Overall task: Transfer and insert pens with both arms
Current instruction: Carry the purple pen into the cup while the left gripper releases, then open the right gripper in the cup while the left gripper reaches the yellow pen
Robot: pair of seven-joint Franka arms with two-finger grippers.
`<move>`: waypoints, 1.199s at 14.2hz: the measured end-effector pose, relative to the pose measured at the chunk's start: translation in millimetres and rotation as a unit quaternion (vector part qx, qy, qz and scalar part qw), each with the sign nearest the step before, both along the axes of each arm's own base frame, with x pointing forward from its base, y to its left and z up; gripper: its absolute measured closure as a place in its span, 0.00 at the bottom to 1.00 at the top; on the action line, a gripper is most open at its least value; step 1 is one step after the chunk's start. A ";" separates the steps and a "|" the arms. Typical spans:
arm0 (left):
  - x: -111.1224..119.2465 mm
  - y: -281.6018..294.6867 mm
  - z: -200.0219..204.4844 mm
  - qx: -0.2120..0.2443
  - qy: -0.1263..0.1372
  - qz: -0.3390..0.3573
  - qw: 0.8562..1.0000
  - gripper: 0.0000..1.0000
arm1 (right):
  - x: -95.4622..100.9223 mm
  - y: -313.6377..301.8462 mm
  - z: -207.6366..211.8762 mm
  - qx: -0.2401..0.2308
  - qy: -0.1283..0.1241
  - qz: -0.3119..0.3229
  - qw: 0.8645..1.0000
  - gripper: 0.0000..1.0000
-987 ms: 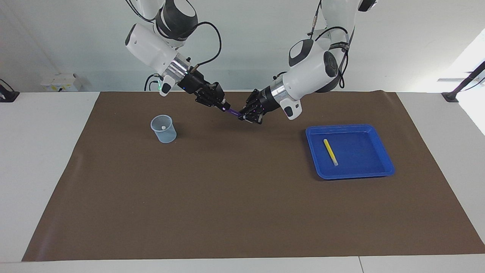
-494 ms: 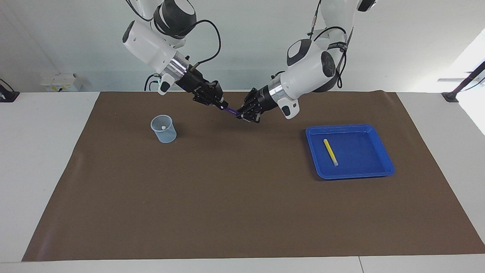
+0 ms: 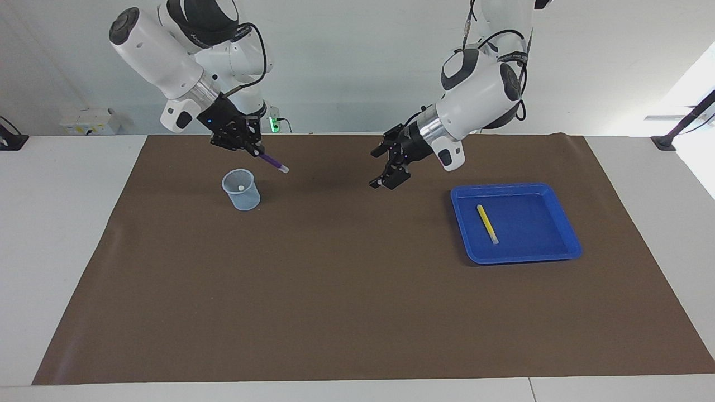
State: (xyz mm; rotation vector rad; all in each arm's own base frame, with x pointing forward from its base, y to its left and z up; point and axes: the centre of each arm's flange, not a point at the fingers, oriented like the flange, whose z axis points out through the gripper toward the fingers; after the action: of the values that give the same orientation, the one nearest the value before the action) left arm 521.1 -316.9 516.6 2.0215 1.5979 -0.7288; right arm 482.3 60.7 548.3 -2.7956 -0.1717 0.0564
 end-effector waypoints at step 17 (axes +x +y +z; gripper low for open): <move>32.6 224.6 -119.9 0.159 -0.239 -0.524 0.801 0.00 | -16.3 -19.5 -83.4 -0.121 -0.007 0.110 0.987 0.83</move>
State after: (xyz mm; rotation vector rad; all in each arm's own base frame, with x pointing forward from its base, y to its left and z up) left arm 553.6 -92.3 396.7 2.9943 0.2029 -0.1940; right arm 466.0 41.2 464.8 -3.0059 -0.5082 0.1170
